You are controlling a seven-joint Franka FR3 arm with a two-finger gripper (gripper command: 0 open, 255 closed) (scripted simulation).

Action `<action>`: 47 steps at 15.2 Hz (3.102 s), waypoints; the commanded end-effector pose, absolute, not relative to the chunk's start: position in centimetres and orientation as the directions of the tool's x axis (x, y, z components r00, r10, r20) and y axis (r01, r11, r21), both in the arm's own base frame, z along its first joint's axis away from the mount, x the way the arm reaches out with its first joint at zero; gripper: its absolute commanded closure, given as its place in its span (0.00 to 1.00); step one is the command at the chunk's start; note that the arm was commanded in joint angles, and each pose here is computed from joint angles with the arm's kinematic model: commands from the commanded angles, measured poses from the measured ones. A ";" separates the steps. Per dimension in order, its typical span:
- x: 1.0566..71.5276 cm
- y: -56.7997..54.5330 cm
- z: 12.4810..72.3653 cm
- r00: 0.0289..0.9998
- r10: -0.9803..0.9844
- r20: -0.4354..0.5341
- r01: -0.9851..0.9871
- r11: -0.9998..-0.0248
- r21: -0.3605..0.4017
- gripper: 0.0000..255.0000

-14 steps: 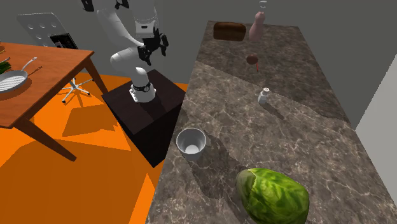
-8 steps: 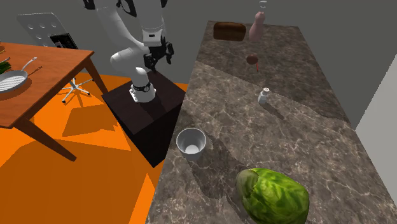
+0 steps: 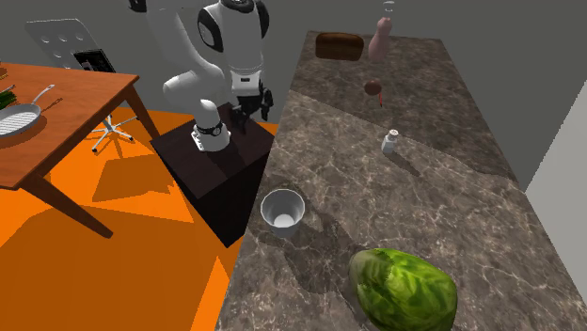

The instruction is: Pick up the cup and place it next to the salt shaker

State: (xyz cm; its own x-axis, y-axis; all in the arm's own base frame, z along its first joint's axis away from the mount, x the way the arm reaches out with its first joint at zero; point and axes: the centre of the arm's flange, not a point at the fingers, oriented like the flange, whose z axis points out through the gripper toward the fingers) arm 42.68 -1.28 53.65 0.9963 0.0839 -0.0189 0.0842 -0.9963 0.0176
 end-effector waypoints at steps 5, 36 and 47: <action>49.4 -2.0 50.9 0.996 0.093 0.017 0.091 -0.993 0.072 0.00; 64.3 -4.5 42.6 0.990 0.115 0.087 0.097 -0.978 0.184 1.00; 64.3 -4.5 44.7 0.990 0.115 0.087 0.097 -0.978 0.184 1.00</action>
State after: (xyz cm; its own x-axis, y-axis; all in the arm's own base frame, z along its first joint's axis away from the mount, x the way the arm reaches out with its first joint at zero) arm 64.34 -4.54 44.19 0.9895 0.1150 0.0871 0.0975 -0.9782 0.1835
